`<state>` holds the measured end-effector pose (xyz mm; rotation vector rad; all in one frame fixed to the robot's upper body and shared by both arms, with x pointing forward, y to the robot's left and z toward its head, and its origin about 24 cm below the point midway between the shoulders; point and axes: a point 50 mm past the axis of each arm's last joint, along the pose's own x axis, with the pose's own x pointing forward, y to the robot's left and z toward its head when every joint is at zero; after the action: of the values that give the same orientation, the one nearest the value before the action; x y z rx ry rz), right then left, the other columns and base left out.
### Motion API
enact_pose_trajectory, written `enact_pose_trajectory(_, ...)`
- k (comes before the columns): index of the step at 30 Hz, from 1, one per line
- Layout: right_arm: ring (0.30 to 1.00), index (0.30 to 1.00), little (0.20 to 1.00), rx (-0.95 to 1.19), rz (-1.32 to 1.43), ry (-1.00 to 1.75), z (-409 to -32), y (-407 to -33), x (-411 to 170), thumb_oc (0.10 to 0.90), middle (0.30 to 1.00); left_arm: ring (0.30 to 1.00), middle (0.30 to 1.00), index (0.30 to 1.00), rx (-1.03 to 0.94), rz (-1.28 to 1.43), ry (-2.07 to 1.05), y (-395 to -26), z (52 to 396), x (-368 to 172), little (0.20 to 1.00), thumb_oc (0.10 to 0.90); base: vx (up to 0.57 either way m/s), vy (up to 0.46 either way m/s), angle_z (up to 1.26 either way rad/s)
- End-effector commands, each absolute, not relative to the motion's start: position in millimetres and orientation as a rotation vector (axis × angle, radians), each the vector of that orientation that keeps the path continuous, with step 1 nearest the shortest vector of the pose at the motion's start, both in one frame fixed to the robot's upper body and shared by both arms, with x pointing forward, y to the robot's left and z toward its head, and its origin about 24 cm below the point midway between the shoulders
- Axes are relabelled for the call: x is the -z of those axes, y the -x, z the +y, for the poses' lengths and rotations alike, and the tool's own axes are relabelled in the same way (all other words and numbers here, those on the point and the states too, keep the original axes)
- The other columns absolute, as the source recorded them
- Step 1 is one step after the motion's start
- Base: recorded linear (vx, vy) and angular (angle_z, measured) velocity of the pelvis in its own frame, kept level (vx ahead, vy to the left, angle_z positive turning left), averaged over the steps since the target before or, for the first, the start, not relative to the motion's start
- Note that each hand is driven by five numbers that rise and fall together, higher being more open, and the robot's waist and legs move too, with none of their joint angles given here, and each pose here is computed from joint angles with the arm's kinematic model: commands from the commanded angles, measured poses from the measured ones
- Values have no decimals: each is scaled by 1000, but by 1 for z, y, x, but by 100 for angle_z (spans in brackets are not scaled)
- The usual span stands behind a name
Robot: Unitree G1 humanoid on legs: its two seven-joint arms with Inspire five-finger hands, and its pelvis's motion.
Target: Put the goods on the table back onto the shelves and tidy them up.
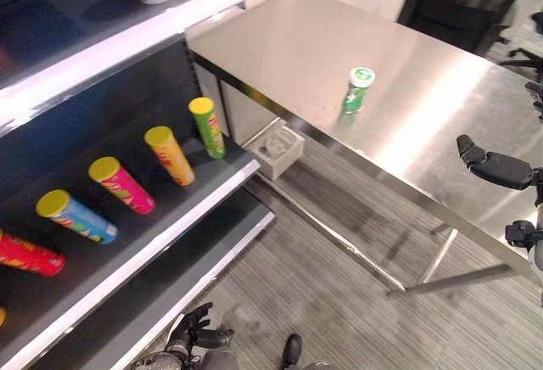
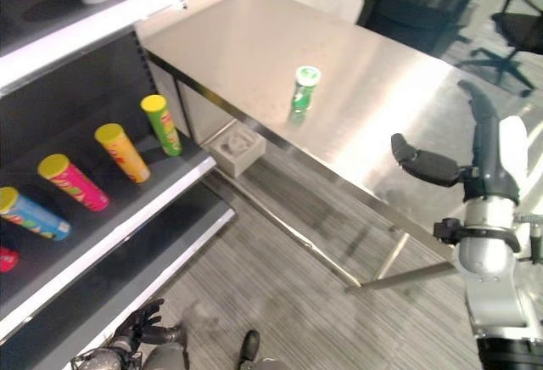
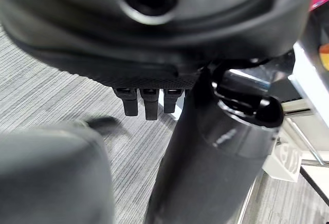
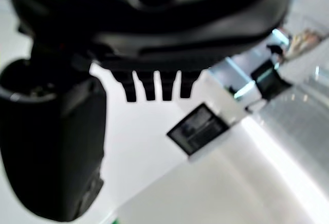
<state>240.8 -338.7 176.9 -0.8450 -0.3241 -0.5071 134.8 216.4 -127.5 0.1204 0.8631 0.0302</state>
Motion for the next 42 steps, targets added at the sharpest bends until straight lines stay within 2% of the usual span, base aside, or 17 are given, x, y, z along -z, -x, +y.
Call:
enact_pose_trajectory(1,900,900,900,615,-626,890,-334,-230,-242,800,900,900,900,900,-40,766,-215,-150,238,111,900,800,101,100,-33)
enact_pose_trajectory(14,900,900,900,624,-570,875,-323,-239,-220,800,900,900,900,900,-94,798,-210,-136,251,112,900,800,39,145,-27)
enact_pose_trajectory(26,900,900,900,563,-597,901,-320,-255,-236,800,900,900,900,900,-92,770,-248,-137,261,105,900,800,159,-178,17)
enact_pose_trajectory(33,900,900,900,520,-595,908,-321,-258,-244,800,900,900,900,900,-61,762,-218,-139,250,106,900,800,73,-132,19)
enact_pose_trajectory(42,900,900,900,417,-439,767,-323,-289,-219,800,900,900,900,900,6,772,-227,-146,236,111,900,800,19,-28,16)
